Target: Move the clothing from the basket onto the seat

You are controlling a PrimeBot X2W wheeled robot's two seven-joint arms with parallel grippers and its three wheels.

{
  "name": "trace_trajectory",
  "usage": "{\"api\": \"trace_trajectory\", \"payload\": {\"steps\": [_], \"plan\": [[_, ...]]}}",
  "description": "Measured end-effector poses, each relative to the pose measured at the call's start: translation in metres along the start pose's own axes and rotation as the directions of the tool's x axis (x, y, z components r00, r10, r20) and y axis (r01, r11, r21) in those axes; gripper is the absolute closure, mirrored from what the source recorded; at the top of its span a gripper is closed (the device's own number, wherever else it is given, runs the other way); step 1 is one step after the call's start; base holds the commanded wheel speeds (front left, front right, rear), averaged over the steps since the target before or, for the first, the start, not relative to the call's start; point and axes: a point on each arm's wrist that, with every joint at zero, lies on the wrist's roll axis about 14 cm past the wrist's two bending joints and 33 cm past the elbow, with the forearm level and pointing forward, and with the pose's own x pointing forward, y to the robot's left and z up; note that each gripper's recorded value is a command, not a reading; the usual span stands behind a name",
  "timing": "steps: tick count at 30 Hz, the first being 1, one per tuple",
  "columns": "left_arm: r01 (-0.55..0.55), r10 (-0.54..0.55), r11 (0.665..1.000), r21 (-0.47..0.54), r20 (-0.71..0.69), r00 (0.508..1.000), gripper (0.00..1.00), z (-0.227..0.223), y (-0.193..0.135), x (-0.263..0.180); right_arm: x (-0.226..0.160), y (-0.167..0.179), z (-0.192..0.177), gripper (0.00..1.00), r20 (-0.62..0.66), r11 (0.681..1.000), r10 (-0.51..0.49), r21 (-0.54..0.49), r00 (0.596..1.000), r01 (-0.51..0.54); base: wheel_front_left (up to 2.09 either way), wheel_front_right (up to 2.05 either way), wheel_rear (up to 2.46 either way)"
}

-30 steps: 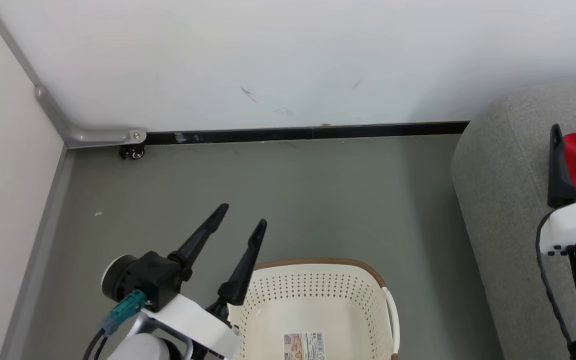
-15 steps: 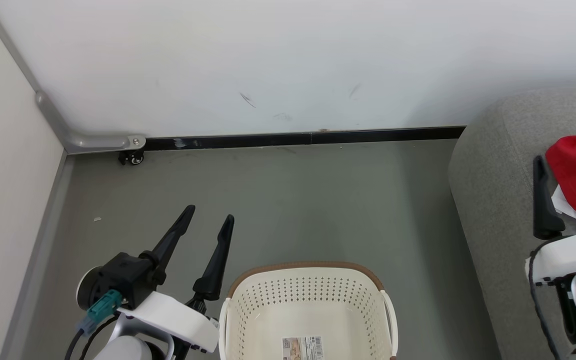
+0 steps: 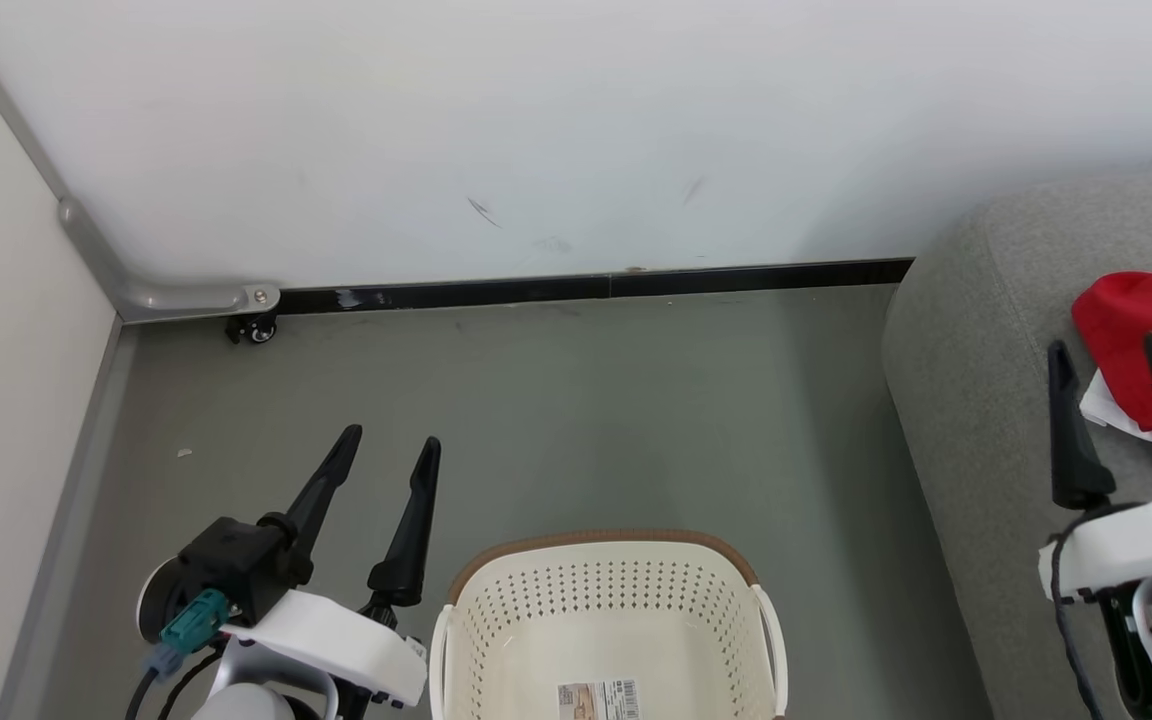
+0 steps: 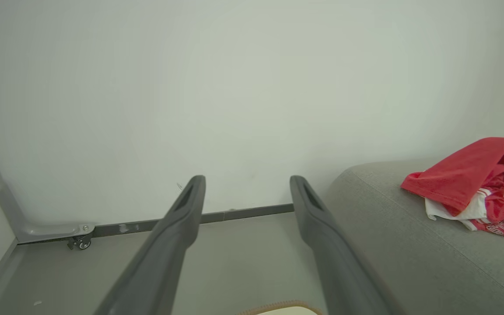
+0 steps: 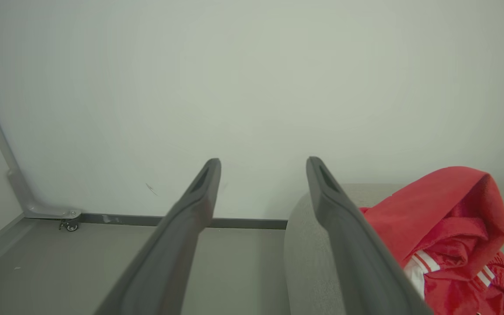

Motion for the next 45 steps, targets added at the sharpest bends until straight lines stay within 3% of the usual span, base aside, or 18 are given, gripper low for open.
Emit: {"api": "trace_trajectory", "payload": {"steps": [17,45], "plan": [[-0.076,0.076,0.997,0.005,-0.012,0.997,0.00,-0.004,0.017,-0.010,-0.019,-0.013,-0.008,0.00,-0.011,0.999,-0.032,0.012,0.999,0.033,0.00,0.00,0.00],[-0.226,0.227,0.974,0.026,-0.015,0.974,0.00,-0.007,0.047,-0.033,-0.030,-0.006,-0.008,0.00,-0.009,0.999,-0.009,0.035,1.000,0.009,0.00,0.00,0.00]]}}
